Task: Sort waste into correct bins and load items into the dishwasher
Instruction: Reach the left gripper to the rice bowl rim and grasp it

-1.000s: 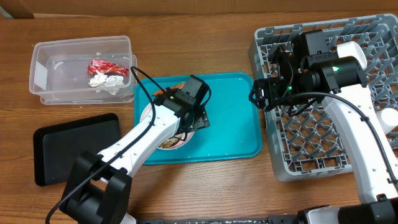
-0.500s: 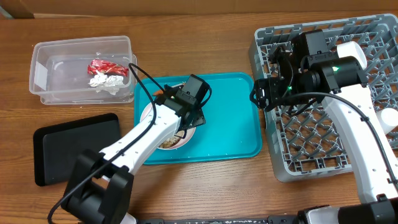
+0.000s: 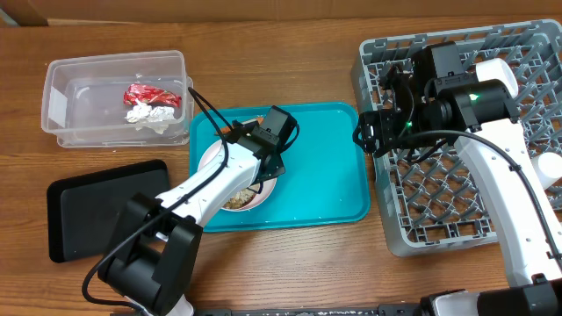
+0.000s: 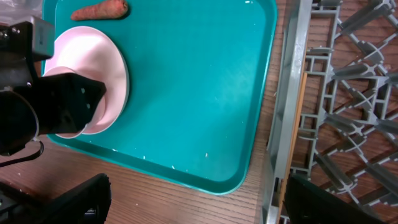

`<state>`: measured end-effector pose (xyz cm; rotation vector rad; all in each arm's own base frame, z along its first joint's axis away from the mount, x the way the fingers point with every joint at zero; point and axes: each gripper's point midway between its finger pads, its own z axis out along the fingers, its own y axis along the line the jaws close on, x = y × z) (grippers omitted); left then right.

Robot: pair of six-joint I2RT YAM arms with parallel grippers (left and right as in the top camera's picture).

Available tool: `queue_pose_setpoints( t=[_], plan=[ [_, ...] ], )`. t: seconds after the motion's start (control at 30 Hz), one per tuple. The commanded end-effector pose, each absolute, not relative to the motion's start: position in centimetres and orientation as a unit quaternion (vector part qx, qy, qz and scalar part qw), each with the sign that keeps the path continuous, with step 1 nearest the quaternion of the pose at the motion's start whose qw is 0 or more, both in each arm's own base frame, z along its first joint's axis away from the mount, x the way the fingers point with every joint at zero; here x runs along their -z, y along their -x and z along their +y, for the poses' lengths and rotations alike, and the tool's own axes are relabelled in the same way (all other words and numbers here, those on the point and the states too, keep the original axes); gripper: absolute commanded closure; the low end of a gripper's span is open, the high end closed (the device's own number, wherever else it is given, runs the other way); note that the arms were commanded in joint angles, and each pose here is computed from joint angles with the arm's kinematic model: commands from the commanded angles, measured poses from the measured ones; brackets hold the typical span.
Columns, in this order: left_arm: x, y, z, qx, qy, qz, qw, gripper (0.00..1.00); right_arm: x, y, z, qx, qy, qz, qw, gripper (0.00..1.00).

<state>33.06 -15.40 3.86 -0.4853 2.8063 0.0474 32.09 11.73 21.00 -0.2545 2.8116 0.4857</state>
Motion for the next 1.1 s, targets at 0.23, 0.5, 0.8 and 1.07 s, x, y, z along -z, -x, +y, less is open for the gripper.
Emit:
queue_pose_setpoints(
  t=[0.23, 0.5, 0.8, 1.07],
  plan=[
    [-3.53, -33.58, -14.03, -0.037, 0.158, 0.975, 0.15, 0.93, -21.08, -32.0, 11.72, -0.167, 0.087, 0.972, 0.139, 0.09],
    [-3.41, -33.08, -13.97, -0.04, 0.156, 0.977, 0.139, 0.88, -21.06, -31.95, 11.71, -0.167, 0.087, 0.972, 0.138, 0.09],
    [-3.4, -33.06, -13.94, -0.04, 0.156, 0.977, 0.139, 0.85, -21.06, -31.94, 11.71, -0.167, 0.087, 0.972, 0.138, 0.1],
    [-3.32, -32.64, -13.69, -0.047, 0.155, 0.978, 0.131, 0.96, -21.05, -31.92, 11.71, -0.167, 0.087, 0.972, 0.138, 0.1]
  ],
)
